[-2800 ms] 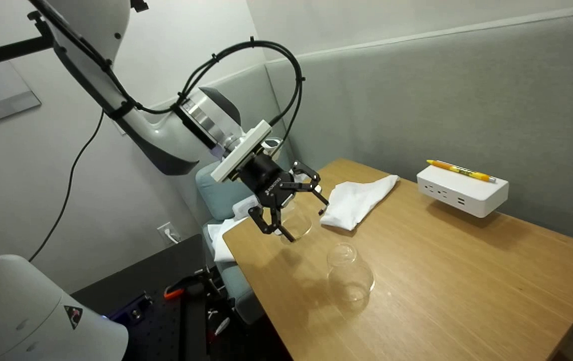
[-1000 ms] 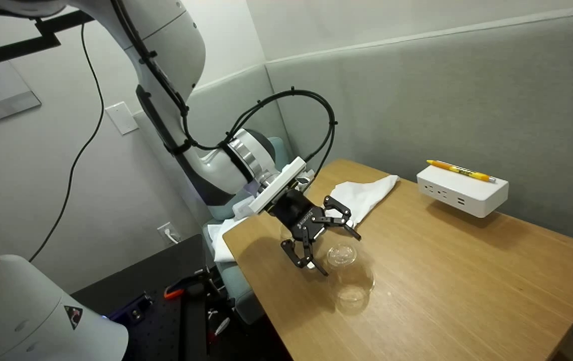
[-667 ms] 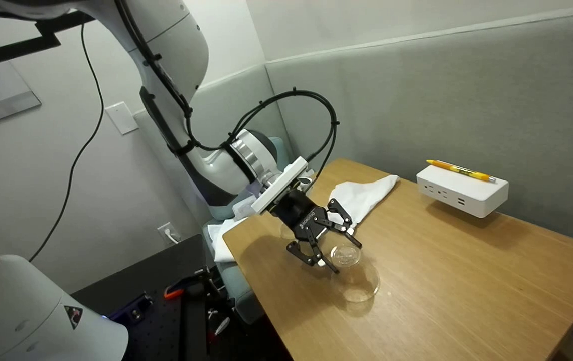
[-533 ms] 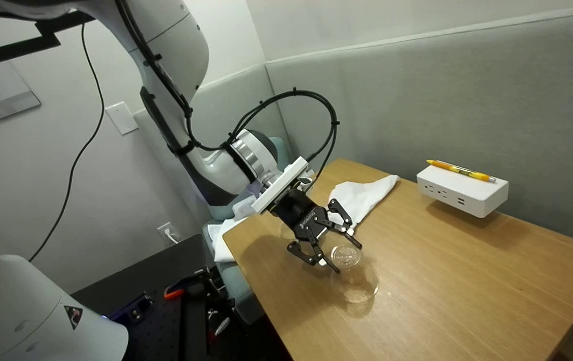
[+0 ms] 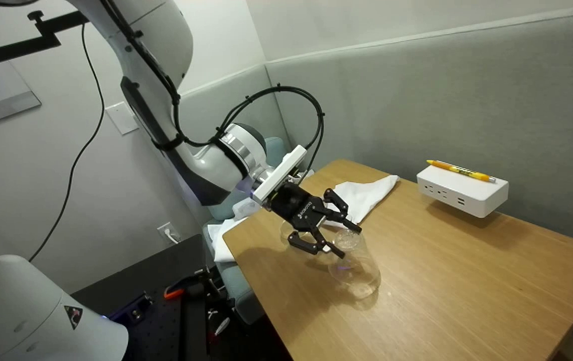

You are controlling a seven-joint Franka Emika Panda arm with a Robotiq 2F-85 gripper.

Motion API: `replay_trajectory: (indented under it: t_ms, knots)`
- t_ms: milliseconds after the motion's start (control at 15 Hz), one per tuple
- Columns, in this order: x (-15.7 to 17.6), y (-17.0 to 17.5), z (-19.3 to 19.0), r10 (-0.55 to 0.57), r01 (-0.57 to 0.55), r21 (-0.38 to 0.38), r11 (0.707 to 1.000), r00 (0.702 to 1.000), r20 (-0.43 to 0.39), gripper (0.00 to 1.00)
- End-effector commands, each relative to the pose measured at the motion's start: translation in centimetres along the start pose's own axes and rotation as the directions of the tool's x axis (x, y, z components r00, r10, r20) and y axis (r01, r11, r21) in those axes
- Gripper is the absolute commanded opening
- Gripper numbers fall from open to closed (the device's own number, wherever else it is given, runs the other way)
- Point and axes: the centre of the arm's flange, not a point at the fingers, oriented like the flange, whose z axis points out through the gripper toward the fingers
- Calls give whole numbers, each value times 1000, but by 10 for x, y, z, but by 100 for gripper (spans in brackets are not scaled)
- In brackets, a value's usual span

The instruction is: Place the clear cup on the right upright.

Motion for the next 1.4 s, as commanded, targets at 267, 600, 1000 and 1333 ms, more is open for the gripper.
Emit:
replay_trajectory:
  t_ms: [267, 600, 1000, 1333]
  knots:
    - [-67, -13, -28, -252, 207, -195, 959, 936, -246, 31]
    - [-36, -9, -18, -221, 189, -157, 969, 951, -217, 31]
    - [-71, 12, 11, -399, 342, -219, 914, 856, -328, 31]
    - [-91, 31, 40, -553, 443, -332, 833, 694, -460, 31]
